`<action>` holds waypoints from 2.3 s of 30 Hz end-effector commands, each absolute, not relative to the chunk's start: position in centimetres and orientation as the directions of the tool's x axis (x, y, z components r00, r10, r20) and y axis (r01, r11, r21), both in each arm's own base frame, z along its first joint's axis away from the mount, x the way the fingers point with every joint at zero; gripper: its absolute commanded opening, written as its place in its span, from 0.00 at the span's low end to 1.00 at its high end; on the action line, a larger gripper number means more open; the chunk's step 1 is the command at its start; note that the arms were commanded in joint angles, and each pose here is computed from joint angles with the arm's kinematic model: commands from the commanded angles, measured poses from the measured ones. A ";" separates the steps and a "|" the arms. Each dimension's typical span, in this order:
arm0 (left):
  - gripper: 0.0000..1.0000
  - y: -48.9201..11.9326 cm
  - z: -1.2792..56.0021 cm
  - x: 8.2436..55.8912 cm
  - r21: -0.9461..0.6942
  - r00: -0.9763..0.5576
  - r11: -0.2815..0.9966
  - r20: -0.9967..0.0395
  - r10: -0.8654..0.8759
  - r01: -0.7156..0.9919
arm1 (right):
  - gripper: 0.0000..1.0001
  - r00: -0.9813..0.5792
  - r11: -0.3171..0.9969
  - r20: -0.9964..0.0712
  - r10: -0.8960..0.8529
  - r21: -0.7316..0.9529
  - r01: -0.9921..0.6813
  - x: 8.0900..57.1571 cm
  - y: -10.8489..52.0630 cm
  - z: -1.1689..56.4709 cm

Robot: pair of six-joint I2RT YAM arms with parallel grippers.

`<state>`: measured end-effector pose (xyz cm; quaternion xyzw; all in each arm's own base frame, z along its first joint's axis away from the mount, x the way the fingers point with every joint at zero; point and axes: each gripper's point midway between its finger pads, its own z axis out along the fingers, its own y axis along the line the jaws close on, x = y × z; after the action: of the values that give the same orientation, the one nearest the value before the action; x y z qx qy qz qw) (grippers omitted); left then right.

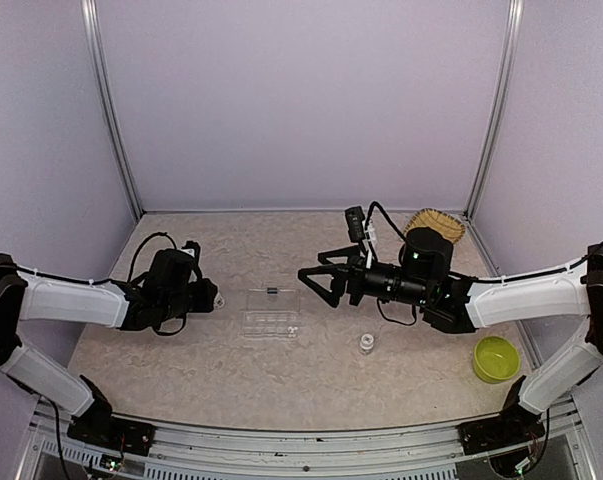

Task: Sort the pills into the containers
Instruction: Place the pill bottle at the center of the board, then adjust the pill container at the center of the board.

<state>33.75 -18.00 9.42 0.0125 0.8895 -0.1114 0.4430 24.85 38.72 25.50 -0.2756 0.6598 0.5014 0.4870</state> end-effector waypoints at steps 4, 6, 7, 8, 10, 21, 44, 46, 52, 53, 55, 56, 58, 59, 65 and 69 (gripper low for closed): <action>0.14 -18.3 8.6 35.5 -0.144 -0.594 0.984 -0.803 -0.053 0.107 | 1.00 -0.381 0.359 -0.918 0.112 0.395 -0.846 25.3 38.5 24.7; 0.14 -18.3 8.1 35.6 -0.138 -0.602 0.985 -0.797 -0.047 0.106 | 1.00 -0.382 0.359 -0.918 0.111 0.395 -0.845 25.4 38.5 24.7; 0.14 -18.4 8.0 35.7 -0.138 -0.604 0.985 -0.796 -0.047 0.106 | 1.00 -0.382 0.360 -0.918 0.110 0.395 -0.845 25.4 38.5 24.6; 0.14 -18.5 7.8 35.7 -0.140 -0.607 0.985 -0.793 -0.047 0.106 | 1.00 -0.383 0.362 -0.917 0.110 0.396 -0.844 25.5 38.4 24.6; 0.19 -18.6 7.8 35.6 -0.145 -0.608 0.984 -0.792 -0.050 0.108 | 1.00 -0.383 0.362 -0.917 0.108 0.395 -0.844 25.5 38.4 24.6; 0.73 -19.2 10.1 35.0 -0.200 -0.582 0.970 -0.809 -0.084 0.138 | 1.00 -0.386 0.357 -0.917 0.106 0.397 -0.846 25.7 38.6 24.6; 0.90 -25.9 9.9 28.6 -0.447 -0.677 0.825 -0.728 -0.112 0.345 | 1.00 -0.391 0.388 -0.914 0.110 0.401 -0.830 26.1 37.6 24.2; 0.92 -26.5 9.2 28.4 -0.455 -0.692 0.818 -0.715 -0.100 0.352 | 1.00 -0.389 0.395 -0.914 0.112 0.400 -0.827 26.1 37.3 24.2; 0.96 -28.1 6.9 28.0 -0.471 -0.725 0.804 -0.685 -0.074 0.363 | 1.00 -0.388 0.413 -0.915 0.114 0.399 -0.819 26.1 36.6 24.0; 0.96 -28.3 6.5 28.0 -0.471 -0.730 0.804 -0.680 -0.068 0.364 | 1.00 -0.388 0.417 -0.914 0.116 0.399 -0.817 26.1 36.4 24.1; 0.96 -28.9 6.2 28.0 -0.474 -0.735 0.798 -0.675 -0.058 0.372 | 1.00 -0.388 0.424 -0.914 0.116 0.399 -0.813 26.1 36.2 23.9; 0.96 -29.3 6.0 27.9 -0.476 -0.737 0.795 -0.673 -0.053 0.377 | 1.00 -0.387 0.428 -0.915 0.118 0.398 -0.811 26.2 36.0 23.9; 0.96 -30.0 5.8 27.7 -0.483 -0.743 0.783 -0.668 -0.041 0.391 | 1.00 -0.390 0.436 -0.913 0.116 0.400 -0.806 26.2 35.8 23.7; 0.96 -30.4 5.8 27.6 -0.485 -0.744 0.778 -0.667 -0.035 0.399 | 1.00 -0.389 0.441 -0.914 0.119 0.399 -0.804 26.2 35.6 23.8; 0.96 -32.7 5.8 27.2 -0.493 -0.746 0.750 -0.665 0.001 0.440 | 1.00 -0.385 0.468 -0.914 0.129 0.398 -0.789 26.5 34.5 23.8; 0.96 -34.5 5.8 26.6 -0.520 -0.755 0.716 -0.655 0.017 0.467 | 1.00 -0.384 0.480 -0.914 0.133 0.399 -0.782 26.7 34.0 23.8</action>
<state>26.81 -32.09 4.89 0.1244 0.8828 -0.3169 0.3236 26.33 35.08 23.51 -0.2421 0.6953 0.4636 0.4930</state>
